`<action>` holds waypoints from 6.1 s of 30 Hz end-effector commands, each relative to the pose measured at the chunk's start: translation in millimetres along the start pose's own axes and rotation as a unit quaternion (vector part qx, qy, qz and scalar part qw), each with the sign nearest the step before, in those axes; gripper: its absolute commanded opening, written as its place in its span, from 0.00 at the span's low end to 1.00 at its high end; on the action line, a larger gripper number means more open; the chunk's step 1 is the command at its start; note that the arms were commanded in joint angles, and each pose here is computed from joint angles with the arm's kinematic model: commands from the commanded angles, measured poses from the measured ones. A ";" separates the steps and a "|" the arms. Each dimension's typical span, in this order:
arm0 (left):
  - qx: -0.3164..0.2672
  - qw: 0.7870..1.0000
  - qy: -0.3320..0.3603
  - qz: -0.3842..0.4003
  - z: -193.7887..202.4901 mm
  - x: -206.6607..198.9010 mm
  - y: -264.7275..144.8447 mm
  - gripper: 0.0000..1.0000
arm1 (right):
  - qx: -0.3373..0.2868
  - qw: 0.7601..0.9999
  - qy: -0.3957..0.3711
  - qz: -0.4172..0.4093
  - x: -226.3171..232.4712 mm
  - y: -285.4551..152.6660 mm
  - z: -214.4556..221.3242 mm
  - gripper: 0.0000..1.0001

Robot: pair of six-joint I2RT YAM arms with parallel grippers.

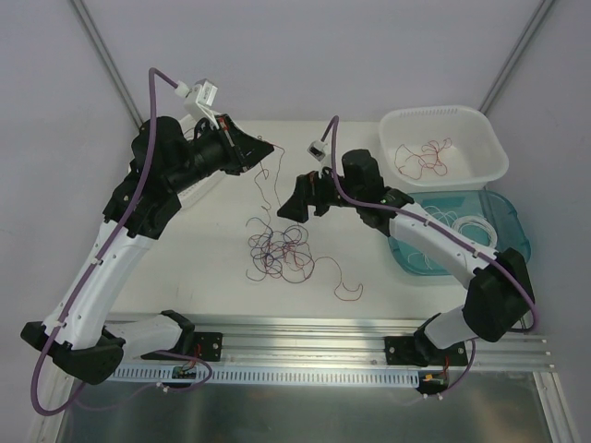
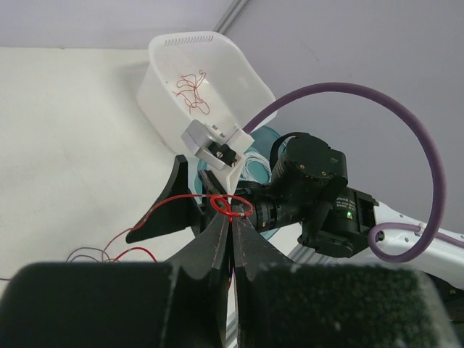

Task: Untangle the cables

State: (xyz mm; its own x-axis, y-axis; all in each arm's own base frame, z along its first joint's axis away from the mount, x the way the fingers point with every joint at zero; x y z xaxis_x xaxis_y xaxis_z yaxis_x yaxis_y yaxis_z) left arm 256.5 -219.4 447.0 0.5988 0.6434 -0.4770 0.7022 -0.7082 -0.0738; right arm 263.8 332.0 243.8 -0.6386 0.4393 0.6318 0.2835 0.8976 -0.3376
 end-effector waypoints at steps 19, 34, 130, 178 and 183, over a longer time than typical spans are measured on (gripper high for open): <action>-0.031 0.999 -0.009 0.040 -18.8 -23.6 -1.0 0.00 | -0.044 0.987 -0.053 -0.142 75.2 28.8 -52.5 0.97; -0.037 0.997 -0.014 0.059 -20.4 -35.5 -12.2 0.00 | -0.040 0.996 -0.045 -0.071 39.8 50.1 -34.4 0.58; 0.119 0.913 -0.028 -0.390 254.4 254.5 -32.1 0.80 | -0.437 0.899 0.009 0.027 96.1 -363.7 -266.9 0.01; 0.184 0.958 -0.027 -0.220 267.6 195.5 -35.6 0.99 | -0.453 0.834 0.182 0.256 -276.5 -360.1 -250.0 0.01; 0.189 0.955 -0.042 -0.224 274.1 196.0 -38.1 0.99 | -0.361 0.817 0.294 0.341 -339.2 -334.0 -178.1 0.04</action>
State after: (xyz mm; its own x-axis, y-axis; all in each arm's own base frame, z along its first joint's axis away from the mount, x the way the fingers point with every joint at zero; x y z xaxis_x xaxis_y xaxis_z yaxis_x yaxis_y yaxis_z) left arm 246.2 -141.9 119.0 0.2312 0.9066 -0.3531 0.7008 -0.4069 -0.5859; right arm 522.8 -106.3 294.3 0.1281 0.5425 0.8302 0.9522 0.1669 -0.2560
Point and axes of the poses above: each gripper's point midway between its finger pads, its own y axis out along the fingers, its own x axis along the line the jaws close on, z = x × y, the point moved 2 cm from there along -y, back along the fingers, and after that the axes turned 8 degrees about y, right-handed, at the moved point
